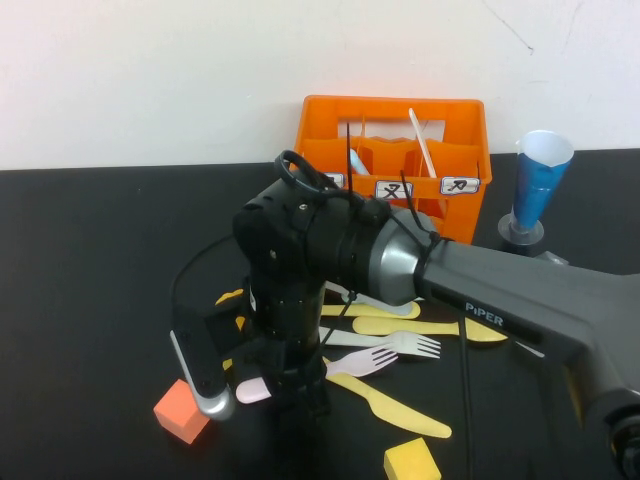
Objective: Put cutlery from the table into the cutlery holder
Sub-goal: Pick up the fork
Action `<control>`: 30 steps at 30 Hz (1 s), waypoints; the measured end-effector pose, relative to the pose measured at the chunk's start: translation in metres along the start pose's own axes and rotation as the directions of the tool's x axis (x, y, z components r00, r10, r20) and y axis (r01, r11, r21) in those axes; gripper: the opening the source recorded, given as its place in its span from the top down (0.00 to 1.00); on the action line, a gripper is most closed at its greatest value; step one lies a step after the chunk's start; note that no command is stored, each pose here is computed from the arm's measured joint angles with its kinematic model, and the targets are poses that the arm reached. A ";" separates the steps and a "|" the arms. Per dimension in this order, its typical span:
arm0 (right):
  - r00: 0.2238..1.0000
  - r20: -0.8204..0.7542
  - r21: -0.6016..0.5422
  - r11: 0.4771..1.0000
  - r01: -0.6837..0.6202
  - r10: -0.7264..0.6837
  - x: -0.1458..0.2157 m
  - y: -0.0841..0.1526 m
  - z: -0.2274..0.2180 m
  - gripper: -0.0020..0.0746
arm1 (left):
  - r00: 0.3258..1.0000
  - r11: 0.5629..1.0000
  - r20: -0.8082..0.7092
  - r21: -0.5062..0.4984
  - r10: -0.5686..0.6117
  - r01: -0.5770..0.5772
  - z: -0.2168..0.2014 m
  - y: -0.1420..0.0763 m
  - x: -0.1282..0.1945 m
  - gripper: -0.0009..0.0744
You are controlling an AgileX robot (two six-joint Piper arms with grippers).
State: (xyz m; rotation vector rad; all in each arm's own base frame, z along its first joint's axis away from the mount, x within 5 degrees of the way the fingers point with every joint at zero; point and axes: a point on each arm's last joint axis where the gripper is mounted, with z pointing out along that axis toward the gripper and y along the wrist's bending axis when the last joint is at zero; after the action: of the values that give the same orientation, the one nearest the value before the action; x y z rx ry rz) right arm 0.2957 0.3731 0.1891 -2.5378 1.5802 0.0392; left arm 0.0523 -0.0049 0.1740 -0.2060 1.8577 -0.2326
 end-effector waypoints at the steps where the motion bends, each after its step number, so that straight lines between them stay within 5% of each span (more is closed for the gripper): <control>1: 1.000 -0.004 -0.013 1.000 -0.008 0.008 0.000 0.001 0.001 0.61 | 1.000 1.000 0.000 0.000 0.000 0.000 0.000 0.000 0.000 0.99; 24: 0.978 -0.077 -0.052 0.978 -0.200 0.196 0.006 0.004 0.007 0.60 | 1.000 1.000 0.000 0.000 0.002 -0.002 0.000 0.000 0.000 0.99; 30: 0.965 -0.078 -0.046 0.966 -0.254 0.250 0.006 0.004 0.006 0.74 | 1.000 1.000 0.000 0.000 0.002 -0.002 0.000 0.000 0.000 0.99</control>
State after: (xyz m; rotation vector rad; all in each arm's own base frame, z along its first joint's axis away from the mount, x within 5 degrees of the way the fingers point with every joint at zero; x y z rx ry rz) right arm 0.2951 0.3665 0.1823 -2.3854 1.9478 0.0210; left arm 0.0523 -0.0049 0.1740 -0.2041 1.8578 -0.2312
